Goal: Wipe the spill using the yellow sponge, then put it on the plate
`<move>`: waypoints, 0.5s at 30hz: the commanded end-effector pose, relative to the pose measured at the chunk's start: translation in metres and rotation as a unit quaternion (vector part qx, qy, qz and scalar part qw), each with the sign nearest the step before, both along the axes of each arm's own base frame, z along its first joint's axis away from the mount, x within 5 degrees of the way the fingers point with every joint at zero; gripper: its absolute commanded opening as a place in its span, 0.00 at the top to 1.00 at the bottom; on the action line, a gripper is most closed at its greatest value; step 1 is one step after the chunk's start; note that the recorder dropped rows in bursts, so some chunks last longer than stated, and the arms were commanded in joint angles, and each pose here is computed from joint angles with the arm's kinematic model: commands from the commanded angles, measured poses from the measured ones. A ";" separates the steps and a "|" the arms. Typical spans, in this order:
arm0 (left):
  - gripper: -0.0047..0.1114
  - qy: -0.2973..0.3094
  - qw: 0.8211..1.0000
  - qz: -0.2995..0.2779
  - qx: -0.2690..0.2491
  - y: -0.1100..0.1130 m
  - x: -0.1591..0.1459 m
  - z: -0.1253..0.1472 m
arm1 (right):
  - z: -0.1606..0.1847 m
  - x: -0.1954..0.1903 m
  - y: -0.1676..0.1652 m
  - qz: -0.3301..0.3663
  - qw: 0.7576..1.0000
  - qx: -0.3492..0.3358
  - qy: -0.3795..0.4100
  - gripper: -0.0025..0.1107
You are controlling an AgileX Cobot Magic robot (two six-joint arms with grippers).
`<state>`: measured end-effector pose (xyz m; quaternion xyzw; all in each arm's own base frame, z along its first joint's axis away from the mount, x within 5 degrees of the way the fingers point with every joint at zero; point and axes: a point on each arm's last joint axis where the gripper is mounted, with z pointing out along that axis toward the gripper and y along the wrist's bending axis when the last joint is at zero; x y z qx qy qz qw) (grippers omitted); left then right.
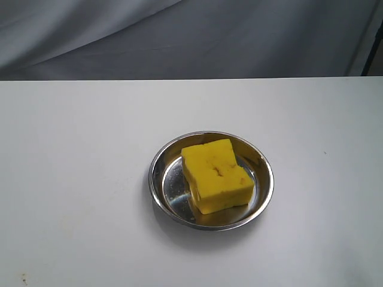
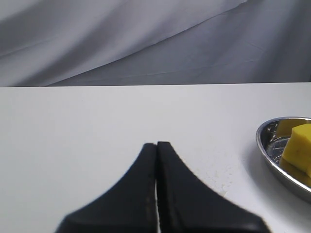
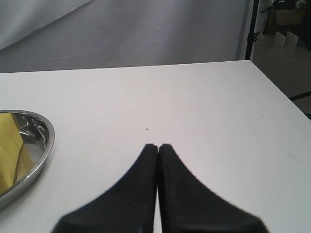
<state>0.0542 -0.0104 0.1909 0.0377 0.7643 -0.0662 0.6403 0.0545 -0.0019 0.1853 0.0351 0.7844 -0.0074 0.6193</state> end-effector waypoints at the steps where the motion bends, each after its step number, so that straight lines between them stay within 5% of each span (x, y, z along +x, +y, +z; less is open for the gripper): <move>1: 0.96 0.000 1.000 -0.001 -0.005 0.000 0.000 -0.001 | -0.001 0.000 0.000 0.000 1.000 -0.003 -0.001 0.98; 15: 0.96 0.000 1.000 -0.001 -0.005 0.000 0.000 -0.001 | -0.002 0.000 0.000 0.001 1.000 -0.004 0.004 0.98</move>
